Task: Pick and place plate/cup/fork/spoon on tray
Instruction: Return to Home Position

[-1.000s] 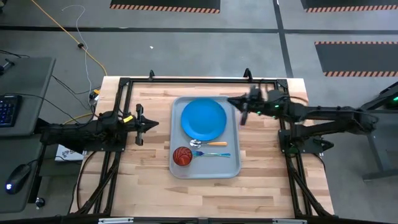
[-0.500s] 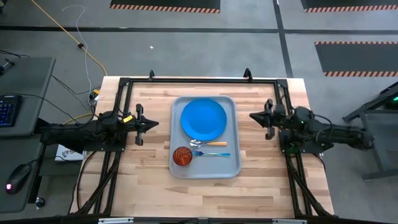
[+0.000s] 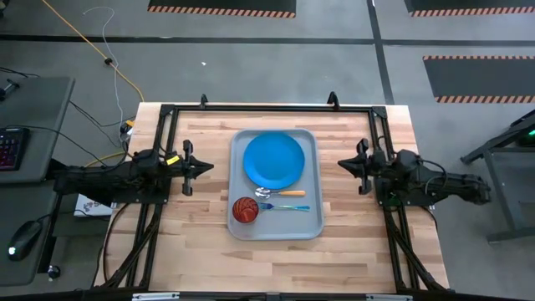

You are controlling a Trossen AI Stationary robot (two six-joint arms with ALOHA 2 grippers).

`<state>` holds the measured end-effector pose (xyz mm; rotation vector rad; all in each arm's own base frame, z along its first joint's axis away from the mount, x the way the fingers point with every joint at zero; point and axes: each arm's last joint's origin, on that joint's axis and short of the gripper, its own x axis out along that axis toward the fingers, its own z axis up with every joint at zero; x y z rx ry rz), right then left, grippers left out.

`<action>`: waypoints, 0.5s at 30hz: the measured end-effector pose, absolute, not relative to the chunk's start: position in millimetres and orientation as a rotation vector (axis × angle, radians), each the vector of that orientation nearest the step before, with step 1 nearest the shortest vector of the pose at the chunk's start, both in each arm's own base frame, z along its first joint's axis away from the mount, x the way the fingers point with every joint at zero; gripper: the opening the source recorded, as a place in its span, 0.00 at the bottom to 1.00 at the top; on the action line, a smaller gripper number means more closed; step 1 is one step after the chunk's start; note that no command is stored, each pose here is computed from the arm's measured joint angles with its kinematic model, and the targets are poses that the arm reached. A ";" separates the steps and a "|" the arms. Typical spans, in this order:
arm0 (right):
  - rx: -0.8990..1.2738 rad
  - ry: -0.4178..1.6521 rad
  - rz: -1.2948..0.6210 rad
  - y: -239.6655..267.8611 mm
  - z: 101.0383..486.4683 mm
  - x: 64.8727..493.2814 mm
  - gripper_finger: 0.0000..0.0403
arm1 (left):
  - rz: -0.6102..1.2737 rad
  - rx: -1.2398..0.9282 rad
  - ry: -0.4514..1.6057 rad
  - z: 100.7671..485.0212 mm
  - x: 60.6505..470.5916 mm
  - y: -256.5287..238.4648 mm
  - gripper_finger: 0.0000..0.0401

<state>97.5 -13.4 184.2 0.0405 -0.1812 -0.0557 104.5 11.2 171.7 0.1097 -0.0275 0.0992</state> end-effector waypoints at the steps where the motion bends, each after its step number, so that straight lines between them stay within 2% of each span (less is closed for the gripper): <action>1: 0.020 -0.177 -0.064 -13.3 183.8 97.7 0.00 | 0.098 0.109 -0.023 171.3 104.5 11.2 0.00; 5: 0.010 -0.138 -0.129 -15.1 180.1 98.2 0.00 | 0.098 0.109 -0.023 171.3 104.5 11.2 0.00; 11: 0.124 0.019 -0.135 -15.3 164.2 99.1 0.00 | 0.098 0.110 -0.024 171.4 104.5 11.2 0.00; 15: 0.135 0.038 -0.148 -15.7 163.5 99.7 0.00 | 0.098 0.109 -0.024 171.4 104.5 11.2 0.00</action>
